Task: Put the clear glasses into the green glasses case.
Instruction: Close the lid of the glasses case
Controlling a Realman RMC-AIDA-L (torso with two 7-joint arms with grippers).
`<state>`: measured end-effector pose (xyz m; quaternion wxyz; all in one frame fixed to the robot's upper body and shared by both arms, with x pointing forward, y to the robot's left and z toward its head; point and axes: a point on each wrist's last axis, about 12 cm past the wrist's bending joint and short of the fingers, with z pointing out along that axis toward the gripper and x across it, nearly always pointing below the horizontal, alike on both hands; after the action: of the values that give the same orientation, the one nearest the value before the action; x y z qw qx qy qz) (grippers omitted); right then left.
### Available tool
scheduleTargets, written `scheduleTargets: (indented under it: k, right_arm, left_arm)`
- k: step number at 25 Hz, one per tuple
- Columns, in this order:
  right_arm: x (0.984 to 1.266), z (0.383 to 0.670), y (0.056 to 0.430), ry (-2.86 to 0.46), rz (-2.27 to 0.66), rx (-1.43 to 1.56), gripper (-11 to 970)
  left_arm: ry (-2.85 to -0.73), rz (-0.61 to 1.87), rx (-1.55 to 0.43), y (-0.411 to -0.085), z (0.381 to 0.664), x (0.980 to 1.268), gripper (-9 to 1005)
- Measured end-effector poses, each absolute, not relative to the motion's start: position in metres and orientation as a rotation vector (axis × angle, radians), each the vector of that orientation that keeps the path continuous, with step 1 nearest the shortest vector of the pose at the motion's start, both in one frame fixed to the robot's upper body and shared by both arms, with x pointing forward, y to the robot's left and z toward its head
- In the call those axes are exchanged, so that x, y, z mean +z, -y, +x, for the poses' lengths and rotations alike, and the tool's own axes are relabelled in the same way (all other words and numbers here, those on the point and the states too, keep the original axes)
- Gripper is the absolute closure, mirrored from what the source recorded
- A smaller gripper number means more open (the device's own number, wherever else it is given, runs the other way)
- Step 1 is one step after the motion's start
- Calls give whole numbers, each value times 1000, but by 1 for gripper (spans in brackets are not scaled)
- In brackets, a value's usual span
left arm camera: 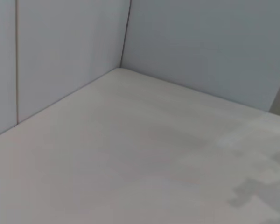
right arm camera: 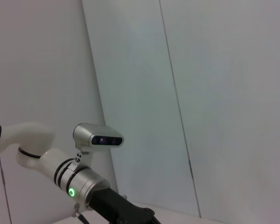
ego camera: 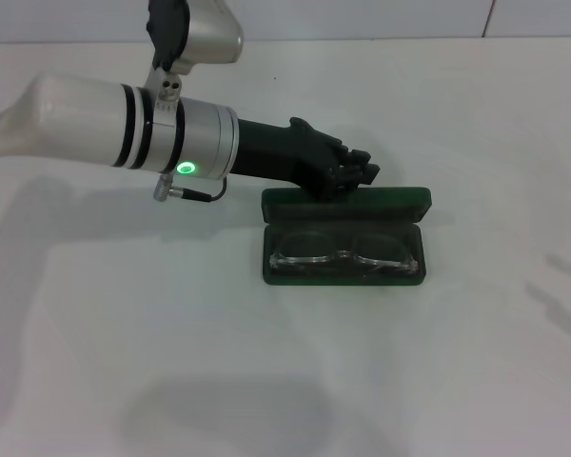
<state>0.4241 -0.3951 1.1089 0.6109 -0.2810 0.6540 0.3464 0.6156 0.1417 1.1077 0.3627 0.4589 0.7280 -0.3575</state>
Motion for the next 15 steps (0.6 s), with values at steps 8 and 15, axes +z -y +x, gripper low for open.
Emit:
scheduleTargets:
  k: [8, 15]
  right_arm:
    - [1108, 426, 395, -1510, -645, 796, 470]
    - [1108, 431, 392, -1501, -645, 796, 466]
  left_arm:
    - [-1888, 1182, -913, -145, 614, 1105, 806]
    - [-1891, 1184, -912, -145, 614, 1104, 805]
